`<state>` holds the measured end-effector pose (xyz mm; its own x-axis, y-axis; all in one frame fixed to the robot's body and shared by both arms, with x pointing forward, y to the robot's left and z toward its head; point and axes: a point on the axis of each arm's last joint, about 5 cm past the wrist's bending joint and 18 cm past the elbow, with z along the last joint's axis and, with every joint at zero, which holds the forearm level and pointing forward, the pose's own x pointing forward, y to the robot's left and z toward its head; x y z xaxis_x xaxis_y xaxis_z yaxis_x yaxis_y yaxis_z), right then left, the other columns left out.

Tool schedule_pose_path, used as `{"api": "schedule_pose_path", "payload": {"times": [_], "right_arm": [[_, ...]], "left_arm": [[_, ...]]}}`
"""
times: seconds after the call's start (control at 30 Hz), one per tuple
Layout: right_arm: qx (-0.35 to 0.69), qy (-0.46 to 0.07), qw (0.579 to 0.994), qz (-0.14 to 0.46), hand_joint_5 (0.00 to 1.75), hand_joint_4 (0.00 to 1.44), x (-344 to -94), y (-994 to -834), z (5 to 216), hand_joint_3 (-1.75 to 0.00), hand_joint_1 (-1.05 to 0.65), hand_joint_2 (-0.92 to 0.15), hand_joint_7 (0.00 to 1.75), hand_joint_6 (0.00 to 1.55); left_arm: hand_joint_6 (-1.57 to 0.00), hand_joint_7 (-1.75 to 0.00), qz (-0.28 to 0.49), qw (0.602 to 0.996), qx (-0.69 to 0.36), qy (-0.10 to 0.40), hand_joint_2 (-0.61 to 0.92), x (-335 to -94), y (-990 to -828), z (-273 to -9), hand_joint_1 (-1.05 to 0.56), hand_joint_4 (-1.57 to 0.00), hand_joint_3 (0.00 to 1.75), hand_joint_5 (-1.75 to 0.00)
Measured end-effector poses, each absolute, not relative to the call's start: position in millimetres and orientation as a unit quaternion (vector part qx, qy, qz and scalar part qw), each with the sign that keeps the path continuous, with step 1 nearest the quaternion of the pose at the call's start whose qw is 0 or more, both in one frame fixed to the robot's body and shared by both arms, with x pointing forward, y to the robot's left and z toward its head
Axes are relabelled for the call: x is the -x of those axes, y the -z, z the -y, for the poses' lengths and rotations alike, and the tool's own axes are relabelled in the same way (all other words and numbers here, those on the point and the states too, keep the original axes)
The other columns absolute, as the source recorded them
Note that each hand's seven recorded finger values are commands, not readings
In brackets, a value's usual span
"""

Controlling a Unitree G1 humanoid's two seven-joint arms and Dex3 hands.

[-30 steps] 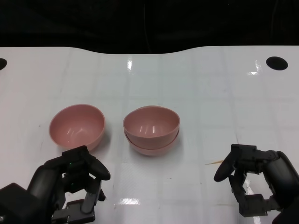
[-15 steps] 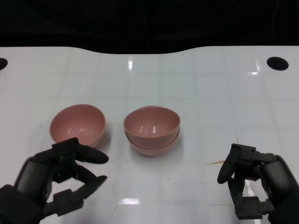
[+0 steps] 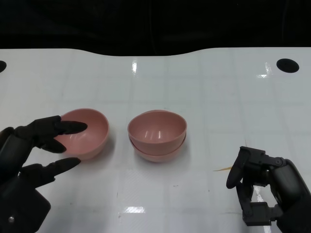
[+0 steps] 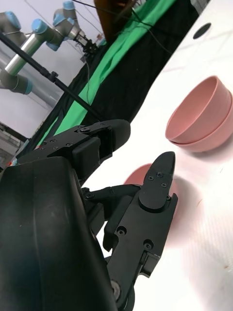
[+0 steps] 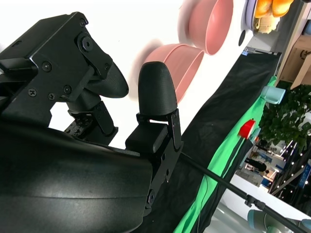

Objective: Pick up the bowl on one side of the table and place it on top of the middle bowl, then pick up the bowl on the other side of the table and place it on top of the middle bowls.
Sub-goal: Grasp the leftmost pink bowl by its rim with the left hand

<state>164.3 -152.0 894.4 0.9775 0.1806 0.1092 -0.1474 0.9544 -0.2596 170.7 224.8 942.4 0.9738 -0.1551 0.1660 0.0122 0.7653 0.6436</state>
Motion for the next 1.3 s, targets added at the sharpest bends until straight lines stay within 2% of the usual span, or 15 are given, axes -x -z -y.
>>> {"api": "schedule_pose_path", "payload": {"times": [0.17,0.3,0.43,0.77,0.97,1.3], "right_arm": [[0.129,-0.083,0.986,0.067,1.75,0.95,-165.0,-894.9,151.6,-1.53,0.01,-0.33,1.61,0.76],[0.131,-0.084,0.986,0.068,1.75,0.95,-165.3,-895.1,151.5,-1.53,0.01,-0.33,1.61,0.76],[0.129,-0.083,0.986,0.068,1.75,0.95,-165.5,-895.1,150.9,-1.53,0.01,-0.33,1.6,0.76],[0.128,-0.082,0.986,0.063,1.75,0.94,-165.4,-894.7,150.8,-1.51,0.01,-0.34,1.59,0.76],[0.128,-0.082,0.986,0.062,1.75,0.94,-165.5,-895.2,150.7,-1.51,0.01,-0.34,1.59,0.76],[0.128,-0.083,0.986,0.062,1.75,0.95,-165.4,-895.5,150.4,-1.52,0.01,-0.34,1.59,0.76]], "left_arm": [[-0.75,-0.03,0.109,0.905,-0.408,0.054,0.91,-178.7,-951.3,-226.8,-0.55,-0.61,0.0,-0.67],[-0.72,-0.01,0.115,0.884,-0.448,0.066,0.9,-186.4,-955.1,-225.5,-0.56,-0.59,0.0,-0.65],[-0.69,0.0,0.112,0.863,-0.486,0.087,0.9,-192.8,-957.5,-223.0,-0.57,-0.63,0.0,-0.36],[-0.62,0.0,0.074,0.819,-0.554,0.13,0.89,-206.1,-960.9,-210.9,-0.59,-0.67,0.0,-0.2],[-0.61,0.0,0.05,0.801,-0.578,0.148,0.9,-213.2,-956.7,-204.3,-0.61,-0.66,0.0,-0.16],[-0.61,0.0,0.028,0.774,-0.613,0.16,0.87,-223.4,-940.8,-200.4,-0.6,-0.66,0.0,-0.12]]}}
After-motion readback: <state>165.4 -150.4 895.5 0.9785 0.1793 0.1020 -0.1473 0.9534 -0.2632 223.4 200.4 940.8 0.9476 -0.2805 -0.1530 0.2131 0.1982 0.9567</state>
